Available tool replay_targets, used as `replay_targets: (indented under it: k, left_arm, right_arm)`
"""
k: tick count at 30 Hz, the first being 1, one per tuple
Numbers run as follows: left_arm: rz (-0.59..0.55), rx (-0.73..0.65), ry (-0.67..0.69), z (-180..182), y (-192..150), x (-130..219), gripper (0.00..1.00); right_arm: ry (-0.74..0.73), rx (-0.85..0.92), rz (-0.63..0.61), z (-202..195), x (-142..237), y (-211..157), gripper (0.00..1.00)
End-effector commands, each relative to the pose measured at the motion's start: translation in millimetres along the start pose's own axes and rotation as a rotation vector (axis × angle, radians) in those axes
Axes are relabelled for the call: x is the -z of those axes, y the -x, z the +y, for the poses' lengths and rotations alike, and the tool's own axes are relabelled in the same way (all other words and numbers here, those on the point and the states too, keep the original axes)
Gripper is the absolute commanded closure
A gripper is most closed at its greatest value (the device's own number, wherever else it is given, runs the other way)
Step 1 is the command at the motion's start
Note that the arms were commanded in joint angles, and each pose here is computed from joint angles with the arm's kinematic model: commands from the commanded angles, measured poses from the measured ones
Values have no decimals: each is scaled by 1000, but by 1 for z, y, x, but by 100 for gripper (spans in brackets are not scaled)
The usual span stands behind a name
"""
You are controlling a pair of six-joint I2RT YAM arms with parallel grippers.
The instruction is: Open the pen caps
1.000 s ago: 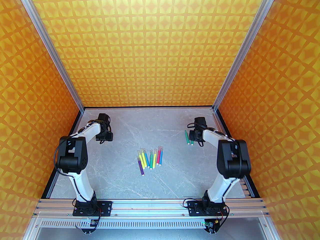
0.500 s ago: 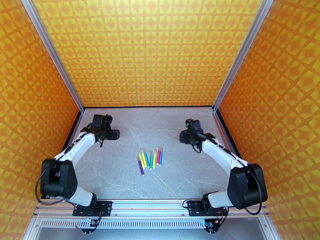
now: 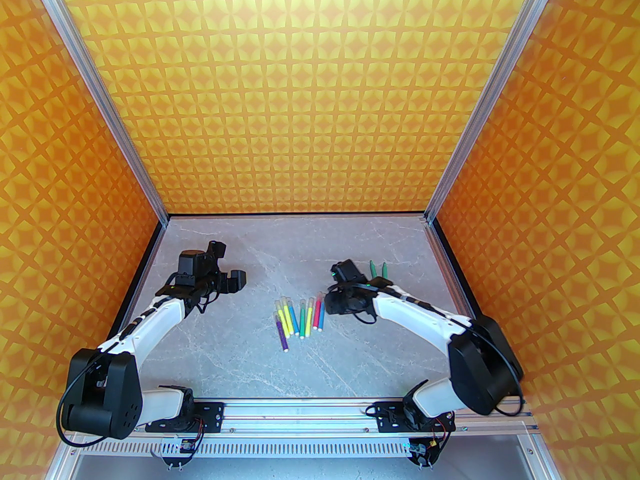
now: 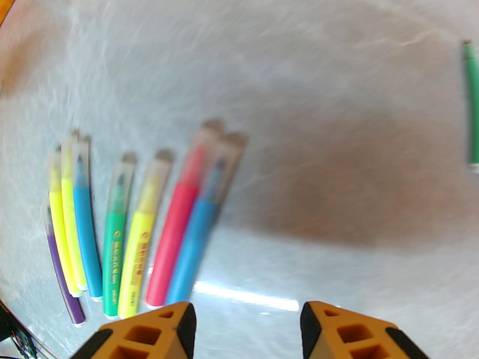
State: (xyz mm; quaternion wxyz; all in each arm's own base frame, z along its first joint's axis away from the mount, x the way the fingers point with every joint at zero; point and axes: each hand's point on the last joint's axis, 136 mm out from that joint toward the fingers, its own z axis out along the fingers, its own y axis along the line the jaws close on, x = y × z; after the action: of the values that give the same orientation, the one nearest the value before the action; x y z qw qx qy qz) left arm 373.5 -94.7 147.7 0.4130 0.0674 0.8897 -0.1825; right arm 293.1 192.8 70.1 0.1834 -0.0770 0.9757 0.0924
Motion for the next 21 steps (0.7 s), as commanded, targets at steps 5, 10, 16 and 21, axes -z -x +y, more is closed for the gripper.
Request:
replay_targets:
  k: [5,10,16,21]
  left_arm:
    - [-84,-41,-40,-12,14,13,7]
    - [-89,-36,-41,-12,14,15,5]
    - [-89,-30,-42,-13,14,16,5]
    - [-93,-27,-42,-13,15,17,5]
  right_arm:
    - [24,-76,32,31,-16,-2,51]
    - [22,-113,50,37,-26,-4,55]
    - [-12,-142,75,33,-34,-8,61]
    - [-33,-149,101,32,-44,-11,65]
